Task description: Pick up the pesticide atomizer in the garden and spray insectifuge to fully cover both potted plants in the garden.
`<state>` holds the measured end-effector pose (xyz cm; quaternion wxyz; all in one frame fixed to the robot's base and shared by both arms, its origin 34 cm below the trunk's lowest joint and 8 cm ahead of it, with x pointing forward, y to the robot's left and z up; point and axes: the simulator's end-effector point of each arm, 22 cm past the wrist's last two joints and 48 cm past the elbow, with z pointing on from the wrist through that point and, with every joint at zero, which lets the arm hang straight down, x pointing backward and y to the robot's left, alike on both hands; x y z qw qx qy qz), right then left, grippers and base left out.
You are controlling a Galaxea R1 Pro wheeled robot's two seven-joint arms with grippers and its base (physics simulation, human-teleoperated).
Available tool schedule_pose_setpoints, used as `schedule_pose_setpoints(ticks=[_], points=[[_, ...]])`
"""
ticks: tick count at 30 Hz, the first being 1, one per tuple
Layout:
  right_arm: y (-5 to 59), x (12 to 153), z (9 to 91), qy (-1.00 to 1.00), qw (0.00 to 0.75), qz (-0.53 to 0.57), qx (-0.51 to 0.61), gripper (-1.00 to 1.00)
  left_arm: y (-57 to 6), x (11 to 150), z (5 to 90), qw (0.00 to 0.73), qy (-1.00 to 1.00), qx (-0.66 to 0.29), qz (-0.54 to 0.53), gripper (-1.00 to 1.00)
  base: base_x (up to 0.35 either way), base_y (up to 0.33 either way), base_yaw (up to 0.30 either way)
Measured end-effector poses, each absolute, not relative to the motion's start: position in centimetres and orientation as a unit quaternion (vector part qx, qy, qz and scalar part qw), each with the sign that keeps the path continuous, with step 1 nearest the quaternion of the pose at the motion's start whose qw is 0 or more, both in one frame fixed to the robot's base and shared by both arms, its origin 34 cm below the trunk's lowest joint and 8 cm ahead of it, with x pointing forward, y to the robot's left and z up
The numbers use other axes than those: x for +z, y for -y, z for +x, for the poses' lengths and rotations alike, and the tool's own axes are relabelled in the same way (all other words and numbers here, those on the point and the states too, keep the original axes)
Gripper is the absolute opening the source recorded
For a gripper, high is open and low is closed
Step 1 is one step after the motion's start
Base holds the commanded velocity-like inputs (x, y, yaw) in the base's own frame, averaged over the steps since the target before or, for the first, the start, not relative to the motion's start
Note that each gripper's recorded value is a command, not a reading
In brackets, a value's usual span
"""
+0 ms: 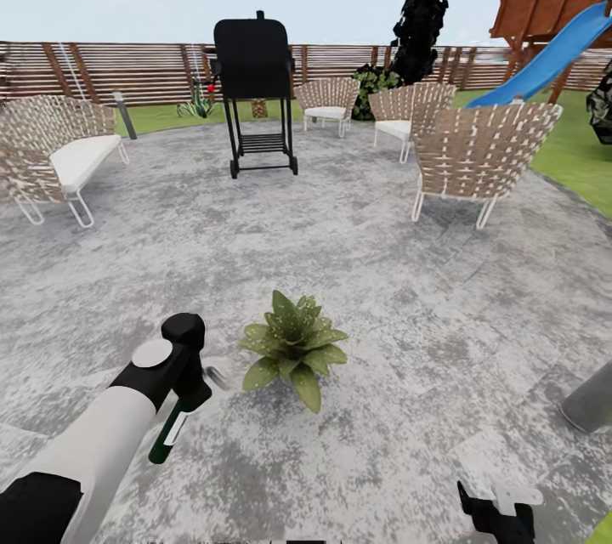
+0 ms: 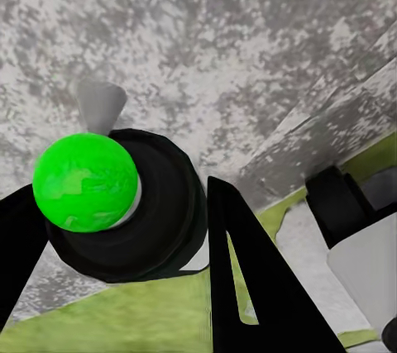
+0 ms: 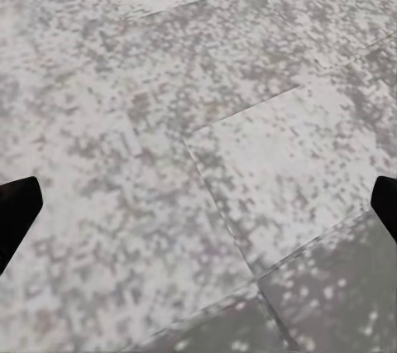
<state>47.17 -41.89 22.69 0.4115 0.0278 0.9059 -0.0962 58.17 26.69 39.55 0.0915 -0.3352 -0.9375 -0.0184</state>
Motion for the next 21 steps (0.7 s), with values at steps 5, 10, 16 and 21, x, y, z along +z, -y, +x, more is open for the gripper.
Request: schedule_pose_setpoints(ticks=[5, 10, 16, 21], points=[[41.9, 22.7, 47.2, -0.906, 0.412, 0.027, -0.097, 1.00, -26.7, 39.5, 58.2, 0.092, 0.938, -0.018, -0.334, -1.00, 0.108, -0.180, 0.046], [42.0, 22.7, 47.2, -0.906, 0.412, 0.027, -0.097, 1.00, -26.4, 39.7, 58.3, 0.088, 0.938, -0.017, -0.335, -1.00, 0.016, -0.257, 0.002], [42.0, 22.7, 47.2, -0.906, 0.412, 0.027, -0.097, 1.00, -26.3, 39.7, 58.3, 0.087, 0.938, -0.015, -0.335, -1.00, -0.216, -0.205, 0.000], [42.0, 22.7, 47.2, -0.906, 0.412, 0.027, -0.097, 1.00, -25.5, 39.9, 58.6, 0.082, 0.937, -0.013, -0.340, -1.00, -0.245, -0.196, 0.000]])
